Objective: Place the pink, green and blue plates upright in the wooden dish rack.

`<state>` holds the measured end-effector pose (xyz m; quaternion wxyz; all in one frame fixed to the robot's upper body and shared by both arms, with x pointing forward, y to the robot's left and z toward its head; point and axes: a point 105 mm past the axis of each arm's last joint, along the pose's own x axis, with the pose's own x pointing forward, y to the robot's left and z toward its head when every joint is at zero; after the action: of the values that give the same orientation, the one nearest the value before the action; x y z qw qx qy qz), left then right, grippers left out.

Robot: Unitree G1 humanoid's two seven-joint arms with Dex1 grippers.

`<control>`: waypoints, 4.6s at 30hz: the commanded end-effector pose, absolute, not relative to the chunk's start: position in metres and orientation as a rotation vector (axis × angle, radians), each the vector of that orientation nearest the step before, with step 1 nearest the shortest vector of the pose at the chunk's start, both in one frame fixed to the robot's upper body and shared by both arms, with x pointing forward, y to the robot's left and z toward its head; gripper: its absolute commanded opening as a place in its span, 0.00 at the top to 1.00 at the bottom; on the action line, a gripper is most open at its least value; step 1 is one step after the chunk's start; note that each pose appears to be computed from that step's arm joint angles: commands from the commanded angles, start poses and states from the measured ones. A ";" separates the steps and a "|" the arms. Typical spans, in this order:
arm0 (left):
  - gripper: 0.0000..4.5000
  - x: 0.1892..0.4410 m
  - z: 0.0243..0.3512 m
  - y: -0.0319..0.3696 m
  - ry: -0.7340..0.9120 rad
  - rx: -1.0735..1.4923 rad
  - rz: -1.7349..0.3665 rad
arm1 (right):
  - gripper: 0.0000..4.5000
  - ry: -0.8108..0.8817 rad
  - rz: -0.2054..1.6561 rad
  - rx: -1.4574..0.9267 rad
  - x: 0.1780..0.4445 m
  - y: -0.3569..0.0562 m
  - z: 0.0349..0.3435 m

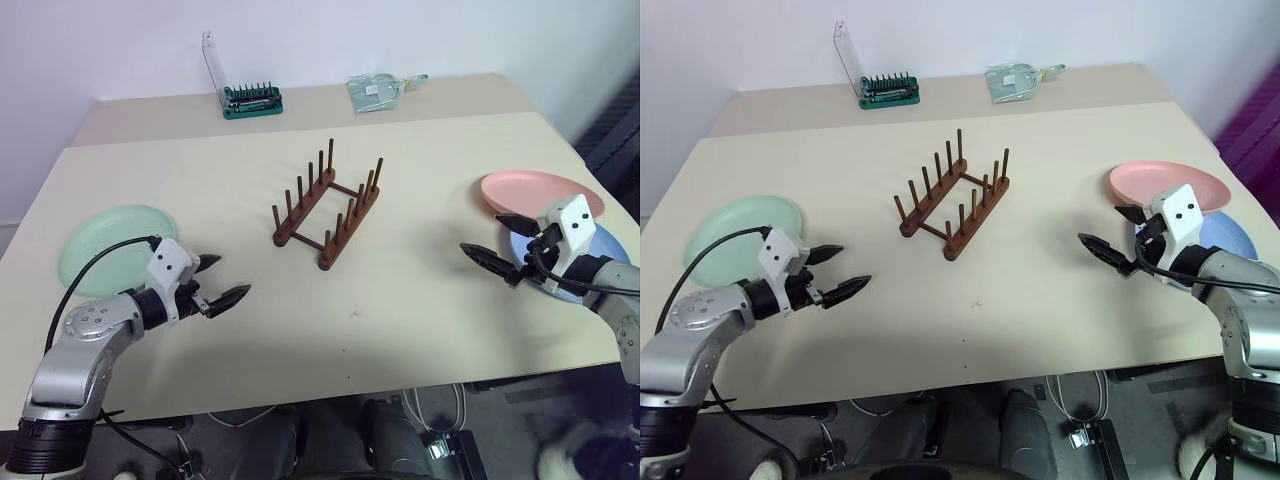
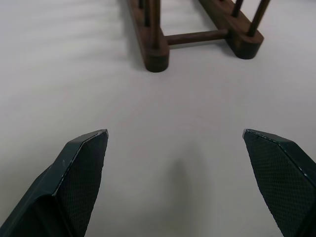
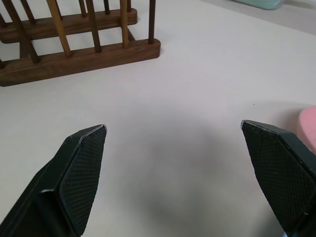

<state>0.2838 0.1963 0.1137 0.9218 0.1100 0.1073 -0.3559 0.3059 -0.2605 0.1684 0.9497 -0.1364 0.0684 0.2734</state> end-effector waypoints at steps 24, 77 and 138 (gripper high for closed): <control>0.00 0.286 0.082 0.085 0.207 0.255 -0.796 | 0.01 0.024 0.747 -0.281 0.306 -0.171 0.170; 0.10 0.351 0.083 0.069 0.212 0.523 -1.333 | 0.06 0.276 0.708 -0.358 0.242 -0.212 0.123; 0.91 0.290 0.143 0.013 -0.031 0.370 -1.406 | 0.29 0.399 0.250 -1.232 0.346 -0.376 0.169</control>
<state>0.2938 0.0150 0.1308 0.7515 0.1693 0.0094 -0.6375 0.3406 -0.3714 0.1645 0.7965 -0.5555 0.1992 0.1320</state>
